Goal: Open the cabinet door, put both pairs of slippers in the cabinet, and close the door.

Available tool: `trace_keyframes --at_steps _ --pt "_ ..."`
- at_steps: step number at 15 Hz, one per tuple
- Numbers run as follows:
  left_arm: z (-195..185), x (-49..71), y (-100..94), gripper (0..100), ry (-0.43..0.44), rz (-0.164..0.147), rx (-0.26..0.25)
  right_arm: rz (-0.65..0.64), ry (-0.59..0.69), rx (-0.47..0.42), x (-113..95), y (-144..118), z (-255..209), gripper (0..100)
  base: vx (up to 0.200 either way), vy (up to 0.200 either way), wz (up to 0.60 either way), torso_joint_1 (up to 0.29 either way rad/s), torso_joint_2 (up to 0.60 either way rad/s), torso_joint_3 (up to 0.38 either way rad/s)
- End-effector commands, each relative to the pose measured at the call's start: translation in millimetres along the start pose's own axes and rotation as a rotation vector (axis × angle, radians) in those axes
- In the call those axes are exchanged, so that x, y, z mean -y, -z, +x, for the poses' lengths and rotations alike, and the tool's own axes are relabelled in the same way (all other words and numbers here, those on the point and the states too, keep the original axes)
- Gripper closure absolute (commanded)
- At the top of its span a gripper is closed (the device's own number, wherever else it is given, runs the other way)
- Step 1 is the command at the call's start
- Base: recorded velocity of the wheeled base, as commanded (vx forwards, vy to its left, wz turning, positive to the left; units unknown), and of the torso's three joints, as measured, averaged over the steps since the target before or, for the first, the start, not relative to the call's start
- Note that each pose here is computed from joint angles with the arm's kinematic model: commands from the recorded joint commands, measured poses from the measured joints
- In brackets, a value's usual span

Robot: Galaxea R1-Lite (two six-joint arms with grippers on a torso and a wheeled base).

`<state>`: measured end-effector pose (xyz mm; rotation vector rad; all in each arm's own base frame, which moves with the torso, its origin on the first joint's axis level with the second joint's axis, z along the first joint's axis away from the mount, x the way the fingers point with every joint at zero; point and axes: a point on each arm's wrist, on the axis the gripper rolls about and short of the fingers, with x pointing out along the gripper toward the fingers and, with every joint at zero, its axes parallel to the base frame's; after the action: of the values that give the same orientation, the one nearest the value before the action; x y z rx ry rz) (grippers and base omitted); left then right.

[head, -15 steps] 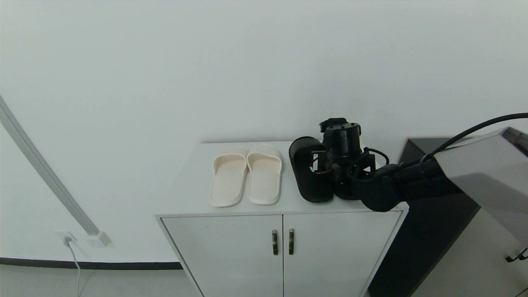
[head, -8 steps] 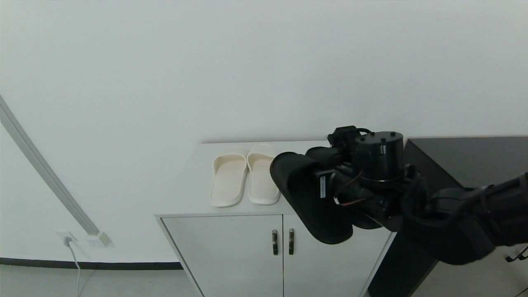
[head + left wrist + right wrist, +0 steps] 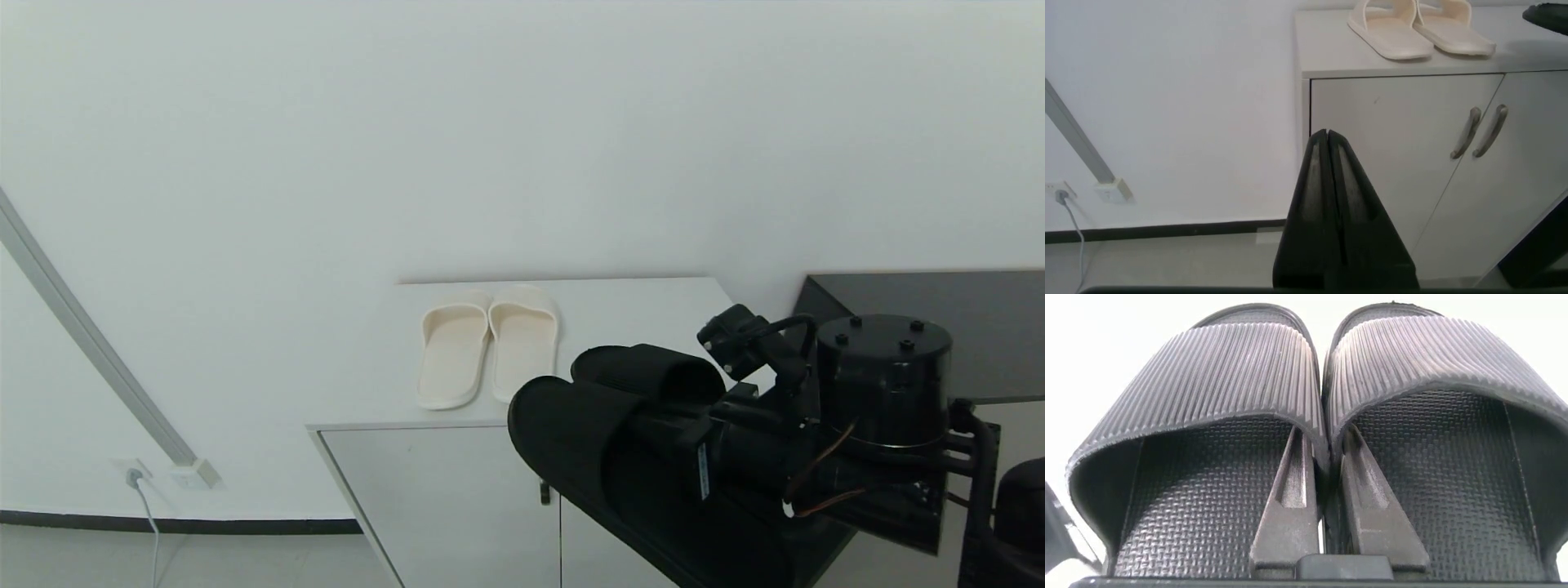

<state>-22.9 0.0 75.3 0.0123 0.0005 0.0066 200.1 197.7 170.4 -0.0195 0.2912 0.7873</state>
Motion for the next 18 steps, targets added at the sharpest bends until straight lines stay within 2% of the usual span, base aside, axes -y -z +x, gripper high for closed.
trace_keyframes --at_steps 1,8,11,18 --pt "0.1 0.0 0.0 100 -0.001 0.0 -0.001 -0.004 -0.02 0.011 -4.8 -1.5 -6.9 100 0.0 0.0 0.0 0.0 0.0 0.0" --pt "0.1 0.0 -0.2 100 -0.001 0.0 0.0 -0.004 -0.029 0.001 -6.3 1.1 -5.6 100 -0.2 0.0 0.0 0.003 0.0 0.002" --pt "0.1 0.0 0.0 100 -0.001 0.0 -0.001 0.006 -0.1 0.008 -5.9 1.3 -8.4 100 0.0 0.0 0.0 0.0 0.0 0.0" --pt "0.1 0.0 0.0 100 0.0 -0.003 -0.001 -0.002 -0.104 -0.009 -6.3 8.6 -15.5 100 0.0 0.0 0.0 0.0 0.0 0.0"
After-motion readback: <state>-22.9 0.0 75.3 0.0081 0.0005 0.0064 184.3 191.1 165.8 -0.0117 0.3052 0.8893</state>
